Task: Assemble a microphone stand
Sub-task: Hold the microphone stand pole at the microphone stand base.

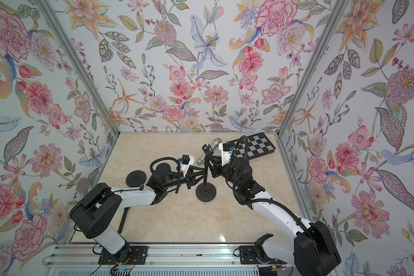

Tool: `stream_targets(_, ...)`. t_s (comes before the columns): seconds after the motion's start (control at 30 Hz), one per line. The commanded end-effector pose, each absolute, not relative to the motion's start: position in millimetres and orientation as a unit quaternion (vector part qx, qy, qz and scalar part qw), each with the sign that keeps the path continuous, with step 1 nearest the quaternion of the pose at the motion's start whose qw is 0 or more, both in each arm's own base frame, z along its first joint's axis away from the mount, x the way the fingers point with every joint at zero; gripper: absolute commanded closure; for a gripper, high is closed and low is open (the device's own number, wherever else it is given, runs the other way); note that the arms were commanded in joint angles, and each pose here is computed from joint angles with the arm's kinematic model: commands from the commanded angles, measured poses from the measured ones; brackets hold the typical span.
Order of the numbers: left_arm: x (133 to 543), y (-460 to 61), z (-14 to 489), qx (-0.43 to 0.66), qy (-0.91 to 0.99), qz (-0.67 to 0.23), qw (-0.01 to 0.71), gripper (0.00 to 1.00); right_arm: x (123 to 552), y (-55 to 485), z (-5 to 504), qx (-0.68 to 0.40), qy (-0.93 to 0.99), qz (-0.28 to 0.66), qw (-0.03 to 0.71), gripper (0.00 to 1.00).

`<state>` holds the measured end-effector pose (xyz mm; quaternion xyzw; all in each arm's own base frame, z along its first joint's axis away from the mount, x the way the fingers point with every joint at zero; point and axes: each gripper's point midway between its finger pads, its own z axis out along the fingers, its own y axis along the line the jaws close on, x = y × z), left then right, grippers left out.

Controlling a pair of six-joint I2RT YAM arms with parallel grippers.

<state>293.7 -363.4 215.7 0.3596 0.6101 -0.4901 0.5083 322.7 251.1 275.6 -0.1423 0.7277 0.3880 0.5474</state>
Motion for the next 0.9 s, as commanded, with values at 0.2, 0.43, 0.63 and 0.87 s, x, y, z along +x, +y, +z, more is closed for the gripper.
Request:
stream_targets(0.2,293,-375,229,0.382,0.578,-0.504,0.515,0.43,317,250,289,-0.149,0.704,0.388,0.575,0.94)
stream_targets(0.43,295,-373,219,0.37,0.59,-0.501,0.513,0.46,317,248,292,-0.146,0.699,0.383,0.586,0.94)
stream_targets(0.63,299,-376,207,0.365,0.603,-0.503,0.499,0.54,319,249,290,-0.146,0.699,0.379,0.588,0.95)
stream_targets(0.87,300,-376,206,0.354,0.603,-0.512,0.5,0.68,321,250,292,-0.146,0.692,0.377,0.598,0.95)
